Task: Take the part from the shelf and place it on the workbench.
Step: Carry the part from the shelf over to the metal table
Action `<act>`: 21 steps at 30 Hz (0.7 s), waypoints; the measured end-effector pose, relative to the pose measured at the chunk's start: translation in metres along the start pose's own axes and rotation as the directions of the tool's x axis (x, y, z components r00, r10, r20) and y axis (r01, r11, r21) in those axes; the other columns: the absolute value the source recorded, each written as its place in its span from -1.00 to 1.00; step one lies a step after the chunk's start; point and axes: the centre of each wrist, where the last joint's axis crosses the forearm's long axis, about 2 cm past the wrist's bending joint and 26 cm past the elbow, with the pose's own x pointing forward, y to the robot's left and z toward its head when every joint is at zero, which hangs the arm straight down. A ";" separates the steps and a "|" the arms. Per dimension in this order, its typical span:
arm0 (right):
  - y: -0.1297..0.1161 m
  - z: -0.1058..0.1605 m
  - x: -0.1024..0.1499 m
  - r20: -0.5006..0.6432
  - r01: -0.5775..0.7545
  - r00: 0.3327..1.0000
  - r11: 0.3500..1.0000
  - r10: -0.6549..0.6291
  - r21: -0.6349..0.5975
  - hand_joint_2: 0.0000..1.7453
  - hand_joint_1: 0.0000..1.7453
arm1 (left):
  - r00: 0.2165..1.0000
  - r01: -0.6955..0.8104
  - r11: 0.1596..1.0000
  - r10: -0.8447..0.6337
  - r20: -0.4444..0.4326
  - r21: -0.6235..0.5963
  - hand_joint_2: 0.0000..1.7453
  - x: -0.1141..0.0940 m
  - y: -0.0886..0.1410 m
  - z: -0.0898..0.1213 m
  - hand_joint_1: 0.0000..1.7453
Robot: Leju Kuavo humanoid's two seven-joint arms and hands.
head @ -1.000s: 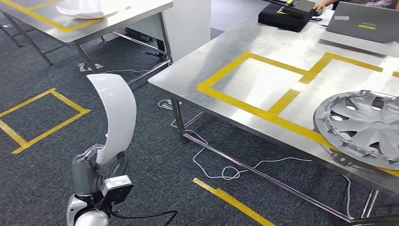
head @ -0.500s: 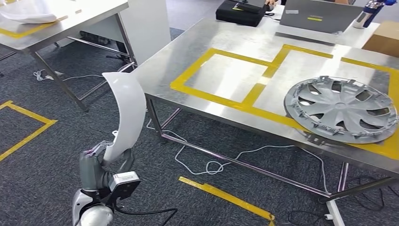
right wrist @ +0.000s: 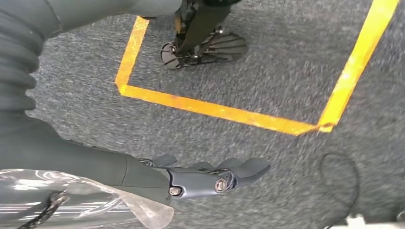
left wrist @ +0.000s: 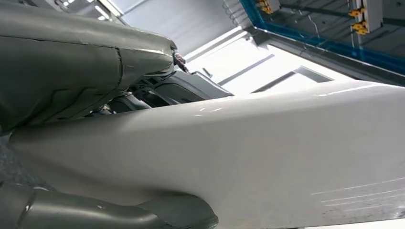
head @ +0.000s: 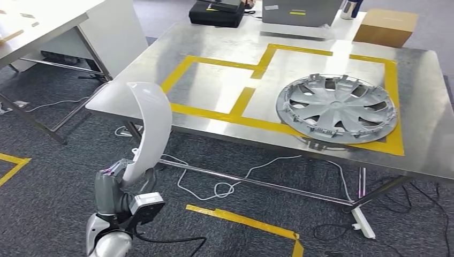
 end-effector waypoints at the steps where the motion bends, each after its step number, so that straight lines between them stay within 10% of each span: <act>1: 0.000 0.000 0.000 -0.001 0.000 1.000 1.000 0.000 0.001 1.00 -1.00 | 1.000 0.001 1.000 -0.001 -0.001 -0.001 1.00 0.000 0.000 0.000 1.00; 21: 0.000 0.000 0.000 -0.014 -0.009 1.000 1.000 0.009 0.003 1.00 -1.00 | 1.000 0.017 1.000 -0.017 -0.017 0.001 1.00 -0.003 -0.005 -0.002 1.00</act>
